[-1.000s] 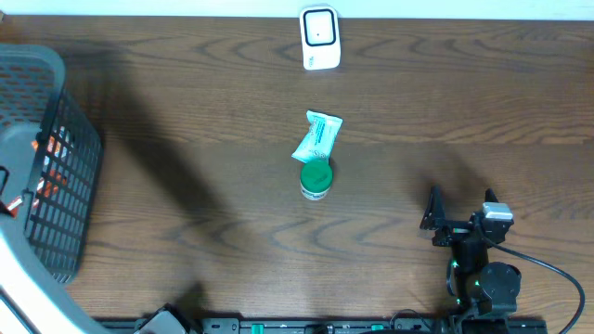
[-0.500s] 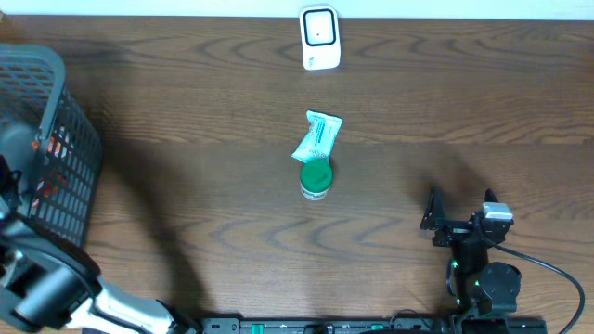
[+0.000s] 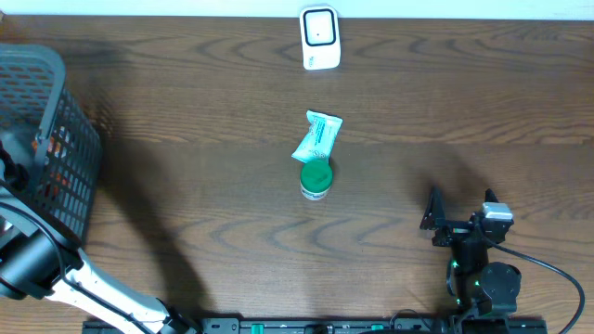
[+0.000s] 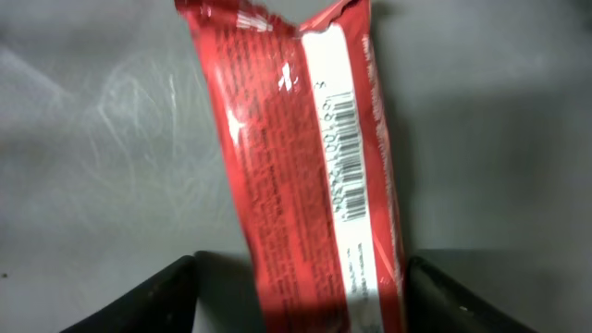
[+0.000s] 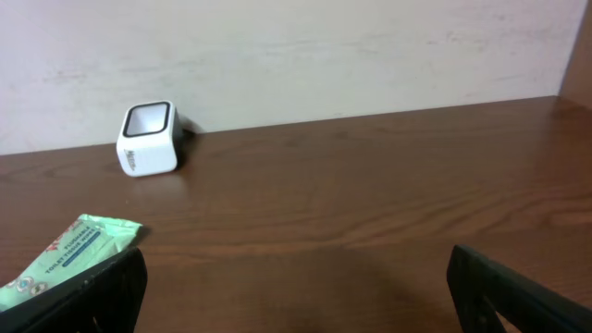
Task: Scan the item barcode
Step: 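Reach into the basket and grasp the red snack bar with left gripper, then carry the red snack bar to the scanner and place it on the table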
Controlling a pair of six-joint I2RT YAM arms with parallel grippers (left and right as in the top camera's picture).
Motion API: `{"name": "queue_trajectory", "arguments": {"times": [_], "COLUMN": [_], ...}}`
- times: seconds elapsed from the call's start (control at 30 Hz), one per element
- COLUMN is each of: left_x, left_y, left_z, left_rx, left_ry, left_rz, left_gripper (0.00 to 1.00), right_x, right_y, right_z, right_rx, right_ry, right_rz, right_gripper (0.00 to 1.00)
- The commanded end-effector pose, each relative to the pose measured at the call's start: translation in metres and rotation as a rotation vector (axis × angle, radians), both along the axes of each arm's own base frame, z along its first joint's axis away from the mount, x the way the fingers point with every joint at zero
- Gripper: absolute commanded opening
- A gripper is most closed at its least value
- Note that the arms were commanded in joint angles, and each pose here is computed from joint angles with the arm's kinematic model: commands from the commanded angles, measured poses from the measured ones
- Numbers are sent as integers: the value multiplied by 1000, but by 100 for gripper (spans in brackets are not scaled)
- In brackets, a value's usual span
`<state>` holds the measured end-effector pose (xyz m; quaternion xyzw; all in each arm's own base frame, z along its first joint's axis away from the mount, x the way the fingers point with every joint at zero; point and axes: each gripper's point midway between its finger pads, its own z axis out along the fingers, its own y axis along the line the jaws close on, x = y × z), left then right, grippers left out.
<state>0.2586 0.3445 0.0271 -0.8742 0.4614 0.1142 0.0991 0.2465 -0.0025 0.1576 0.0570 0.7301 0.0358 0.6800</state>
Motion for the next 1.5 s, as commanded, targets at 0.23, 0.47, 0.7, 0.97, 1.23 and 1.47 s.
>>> {"name": "queue_trajectory", "arguments": {"times": [0.23, 0.47, 0.7, 0.97, 1.23, 1.47], "left_x": [-3, 23, 27, 45, 70, 109], "left_y": [7, 22, -71, -266, -353, -417], "left_z": [5, 152, 348, 403, 286, 151], "left_rx": [7, 206, 465, 500, 286, 69], "left_ry": [37, -260, -701, -825, -442, -222], "left_rz": [-104, -302, -604, -1236, -1596, -1813], "left_gripper": [8, 8, 8, 11, 13, 13], "right_x": [0, 0, 0, 0, 0, 0], "right_y": [0, 0, 0, 0, 0, 0], "right_z": [-1, -1, -1, -1, -1, -1], "right_rx": [14, 14, 14, 14, 14, 14], "right_ry": [3, 3, 3, 3, 3, 3], "right_rz": [-3, -3, -3, -3, -3, -3], "right_gripper": [99, 99, 99, 99, 99, 99]}}
